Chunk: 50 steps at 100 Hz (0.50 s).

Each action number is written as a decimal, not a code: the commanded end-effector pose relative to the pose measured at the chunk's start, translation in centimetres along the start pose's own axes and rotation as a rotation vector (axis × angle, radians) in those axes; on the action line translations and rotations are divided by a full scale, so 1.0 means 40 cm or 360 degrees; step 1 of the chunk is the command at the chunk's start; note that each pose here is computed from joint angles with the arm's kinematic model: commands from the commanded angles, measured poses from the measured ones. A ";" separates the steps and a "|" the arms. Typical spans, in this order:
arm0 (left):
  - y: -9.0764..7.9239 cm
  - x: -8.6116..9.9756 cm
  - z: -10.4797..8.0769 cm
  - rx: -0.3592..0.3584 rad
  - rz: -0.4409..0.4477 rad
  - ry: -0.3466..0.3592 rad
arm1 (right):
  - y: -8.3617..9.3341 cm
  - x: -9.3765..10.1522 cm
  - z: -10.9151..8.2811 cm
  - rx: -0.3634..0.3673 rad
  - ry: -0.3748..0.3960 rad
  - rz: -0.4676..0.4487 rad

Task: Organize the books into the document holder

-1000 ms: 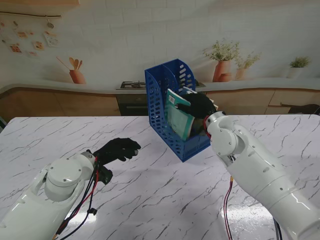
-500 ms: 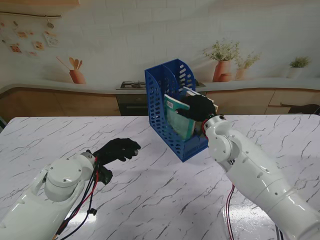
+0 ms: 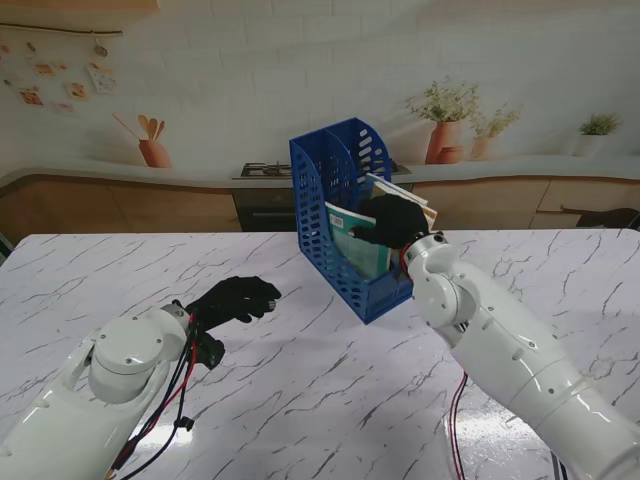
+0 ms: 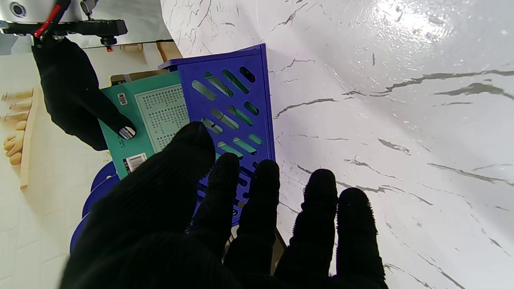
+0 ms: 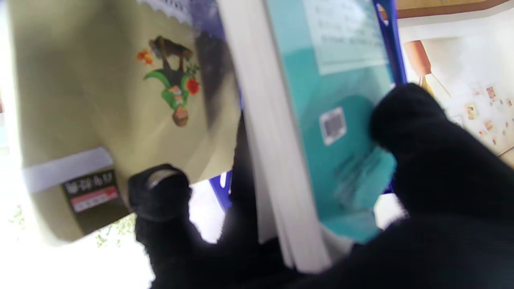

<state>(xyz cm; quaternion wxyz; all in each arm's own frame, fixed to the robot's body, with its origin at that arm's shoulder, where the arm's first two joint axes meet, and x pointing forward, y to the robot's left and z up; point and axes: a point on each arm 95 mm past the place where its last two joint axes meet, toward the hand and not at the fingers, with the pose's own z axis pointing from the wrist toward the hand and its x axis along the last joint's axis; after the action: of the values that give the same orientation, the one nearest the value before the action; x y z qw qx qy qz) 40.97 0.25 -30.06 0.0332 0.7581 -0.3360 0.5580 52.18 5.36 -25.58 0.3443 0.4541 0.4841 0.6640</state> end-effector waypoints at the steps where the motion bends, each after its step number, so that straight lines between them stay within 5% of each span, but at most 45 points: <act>1: 0.009 0.001 0.001 -0.0022 -0.0003 0.0032 | -0.009 0.016 -0.004 0.0010 0.0013 0.0004; 50: 0.009 0.000 0.002 -0.0027 -0.0007 0.0034 | 0.006 0.017 -0.009 0.0019 0.0002 -0.0026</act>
<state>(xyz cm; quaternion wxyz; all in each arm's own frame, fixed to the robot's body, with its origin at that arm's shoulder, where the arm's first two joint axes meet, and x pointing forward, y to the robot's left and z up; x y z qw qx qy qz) 40.98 0.27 -30.12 0.0340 0.7586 -0.3356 0.5575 51.86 5.42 -25.28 0.3504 0.4525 0.4915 0.6564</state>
